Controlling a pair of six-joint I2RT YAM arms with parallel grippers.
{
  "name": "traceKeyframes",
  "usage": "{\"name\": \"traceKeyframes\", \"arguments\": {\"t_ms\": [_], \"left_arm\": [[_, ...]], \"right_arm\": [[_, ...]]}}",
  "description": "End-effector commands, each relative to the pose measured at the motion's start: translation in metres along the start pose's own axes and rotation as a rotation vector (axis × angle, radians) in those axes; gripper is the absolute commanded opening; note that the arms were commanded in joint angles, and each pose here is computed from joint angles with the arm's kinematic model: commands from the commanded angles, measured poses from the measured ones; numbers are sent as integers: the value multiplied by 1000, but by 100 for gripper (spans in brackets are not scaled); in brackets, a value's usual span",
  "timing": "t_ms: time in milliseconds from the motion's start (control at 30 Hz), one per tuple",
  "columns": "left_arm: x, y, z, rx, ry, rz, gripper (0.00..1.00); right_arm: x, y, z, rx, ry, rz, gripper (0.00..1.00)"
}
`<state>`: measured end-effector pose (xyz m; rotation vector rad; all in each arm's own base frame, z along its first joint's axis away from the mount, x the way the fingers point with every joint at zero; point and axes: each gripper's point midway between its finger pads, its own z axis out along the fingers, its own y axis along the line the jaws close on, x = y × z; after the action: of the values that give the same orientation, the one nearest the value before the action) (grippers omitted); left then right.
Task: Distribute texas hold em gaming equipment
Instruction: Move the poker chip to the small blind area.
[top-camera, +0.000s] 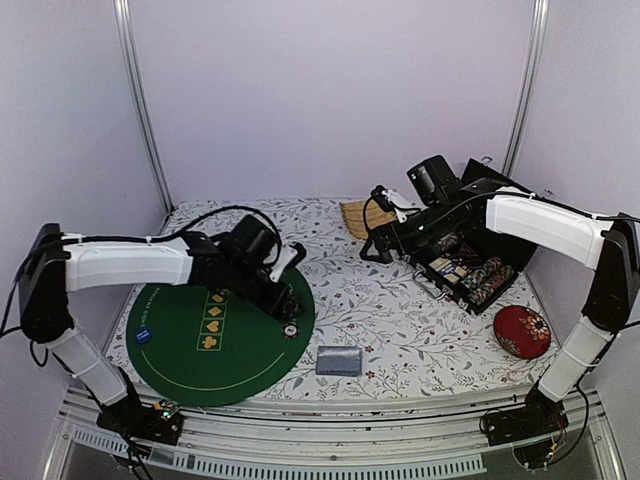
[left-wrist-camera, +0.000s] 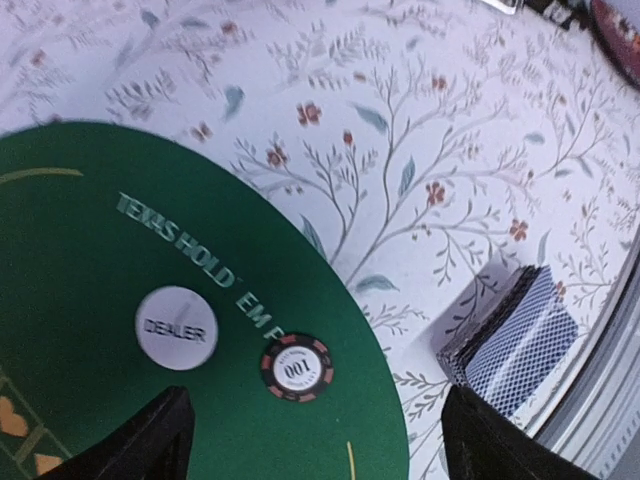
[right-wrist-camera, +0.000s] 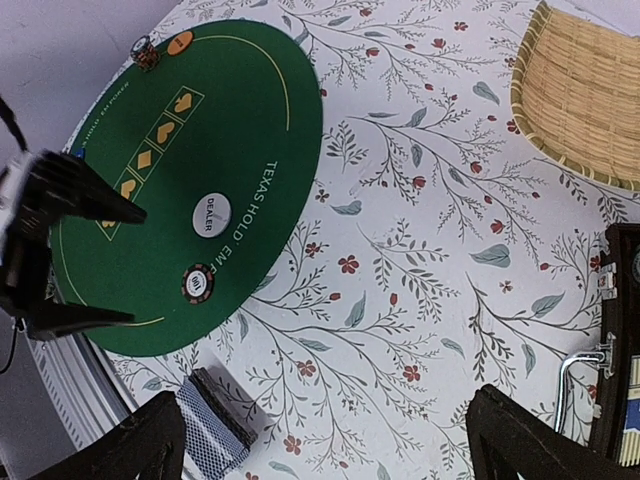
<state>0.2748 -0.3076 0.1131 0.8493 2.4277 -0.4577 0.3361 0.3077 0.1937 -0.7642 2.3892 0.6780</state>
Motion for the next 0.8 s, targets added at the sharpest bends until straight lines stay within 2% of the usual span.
{"name": "traceKeyframes", "arguments": {"t_ms": [0,67,167,333,767], "left_arm": [[28,-13,30,-27,139,-5,89],[32,-10,40,-50,162,-6,85],[37,-5,55,-76,197,-17,71],[50,-13,70,-35,245,-33,67],[82,-8,78,-97,351,-8,55]], "right_arm": [[6,-3,-3,15,7,13,100],[9,-4,-4,17,10,15,100],[13,-5,-4,24,14,16,100],[15,-6,-4,28,12,16,100],[19,-6,-1,20,21,4,100]]}}
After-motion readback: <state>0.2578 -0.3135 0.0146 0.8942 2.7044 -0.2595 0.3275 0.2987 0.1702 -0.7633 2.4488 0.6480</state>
